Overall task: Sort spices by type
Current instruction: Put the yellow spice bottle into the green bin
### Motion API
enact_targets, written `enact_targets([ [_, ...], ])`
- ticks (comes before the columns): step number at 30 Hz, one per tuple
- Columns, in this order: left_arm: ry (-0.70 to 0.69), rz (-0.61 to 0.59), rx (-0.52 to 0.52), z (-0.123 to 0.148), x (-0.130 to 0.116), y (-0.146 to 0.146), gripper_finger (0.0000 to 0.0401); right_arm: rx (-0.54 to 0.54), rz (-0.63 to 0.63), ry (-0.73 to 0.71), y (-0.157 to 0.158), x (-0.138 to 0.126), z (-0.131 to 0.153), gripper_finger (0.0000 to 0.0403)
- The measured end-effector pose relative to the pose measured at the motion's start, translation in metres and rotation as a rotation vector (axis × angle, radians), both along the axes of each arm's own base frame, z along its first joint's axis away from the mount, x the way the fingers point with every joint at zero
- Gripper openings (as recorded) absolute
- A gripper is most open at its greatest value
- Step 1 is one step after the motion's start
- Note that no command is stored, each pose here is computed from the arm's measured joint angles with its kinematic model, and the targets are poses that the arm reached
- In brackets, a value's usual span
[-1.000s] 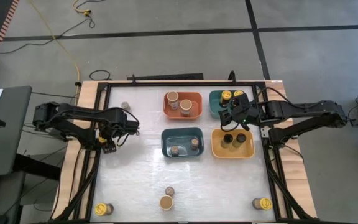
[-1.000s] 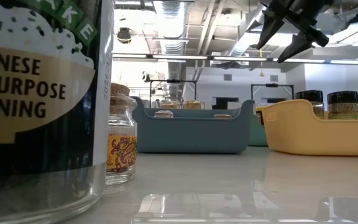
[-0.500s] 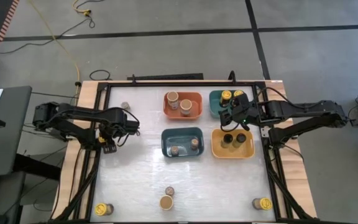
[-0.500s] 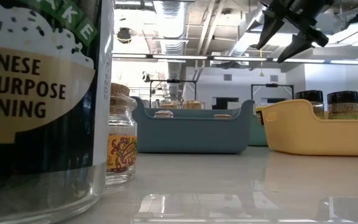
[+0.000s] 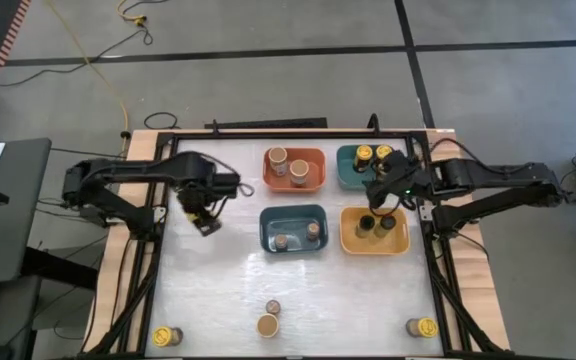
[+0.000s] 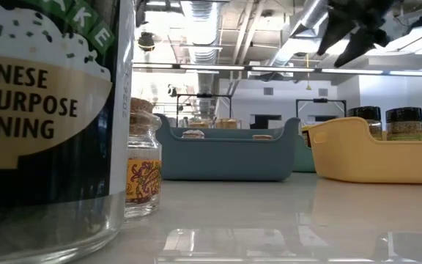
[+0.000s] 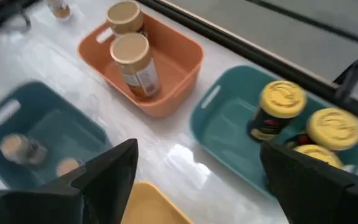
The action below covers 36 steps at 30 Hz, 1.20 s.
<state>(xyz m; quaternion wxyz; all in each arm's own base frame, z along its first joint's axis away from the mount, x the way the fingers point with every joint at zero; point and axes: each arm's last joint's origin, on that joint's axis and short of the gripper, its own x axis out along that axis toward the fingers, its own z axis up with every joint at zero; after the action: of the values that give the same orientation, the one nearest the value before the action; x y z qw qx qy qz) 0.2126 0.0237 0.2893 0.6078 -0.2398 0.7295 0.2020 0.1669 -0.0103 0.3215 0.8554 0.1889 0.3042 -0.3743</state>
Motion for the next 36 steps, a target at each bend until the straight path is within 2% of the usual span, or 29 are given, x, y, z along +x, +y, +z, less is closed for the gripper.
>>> enact_targets([
  [3, -0.064, 0.027, 0.006, 0.019, 0.028, 0.001, 0.0224, -0.040, 0.052, 0.028, 0.000, -0.014, 0.000, 0.0364],
  [6, -0.127, -0.006, 0.009, 0.034, 0.061, -0.002, 0.0224, -0.050, 0.097, 0.004, 0.000, -0.025, -0.006, 0.0364],
  [10, -0.231, -0.076, -0.011, 0.054, 0.100, -0.007, 0.0224, -0.034, 0.176, -0.155, 0.005, -0.027, -0.019, 0.0364],
  [15, -0.345, -0.089, -0.018, 0.075, 0.131, -0.007, 0.0224, -0.060, 0.363, -0.405, 0.018, -0.007, -0.035, 0.0364],
  [19, -0.401, -0.053, -0.009, 0.085, 0.142, 0.001, 0.0224, -0.128, 0.470, -0.395, 0.028, 0.011, -0.051, 0.0359],
  [23, -0.427, 0.089, -0.001, 0.092, 0.142, 0.018, 0.0224, -0.192, 0.541, -0.305, 0.035, 0.032, -0.065, 0.0348],
  [26, -0.432, 0.172, 0.006, 0.092, 0.141, 0.030, 0.0224, -0.279, 0.588, -0.279, 0.038, 0.048, -0.073, 0.0339],
  [32, -0.522, 0.233, -0.020, 0.095, 0.149, 0.037, 0.0224, -0.516, 0.499, -0.282, 0.040, 0.085, -0.068, 0.0327],
  [36, -0.537, 0.256, -0.031, 0.096, 0.150, 0.036, 0.0224, -0.583, 0.495, -0.190, 0.043, 0.113, -0.062, 0.0327],
])
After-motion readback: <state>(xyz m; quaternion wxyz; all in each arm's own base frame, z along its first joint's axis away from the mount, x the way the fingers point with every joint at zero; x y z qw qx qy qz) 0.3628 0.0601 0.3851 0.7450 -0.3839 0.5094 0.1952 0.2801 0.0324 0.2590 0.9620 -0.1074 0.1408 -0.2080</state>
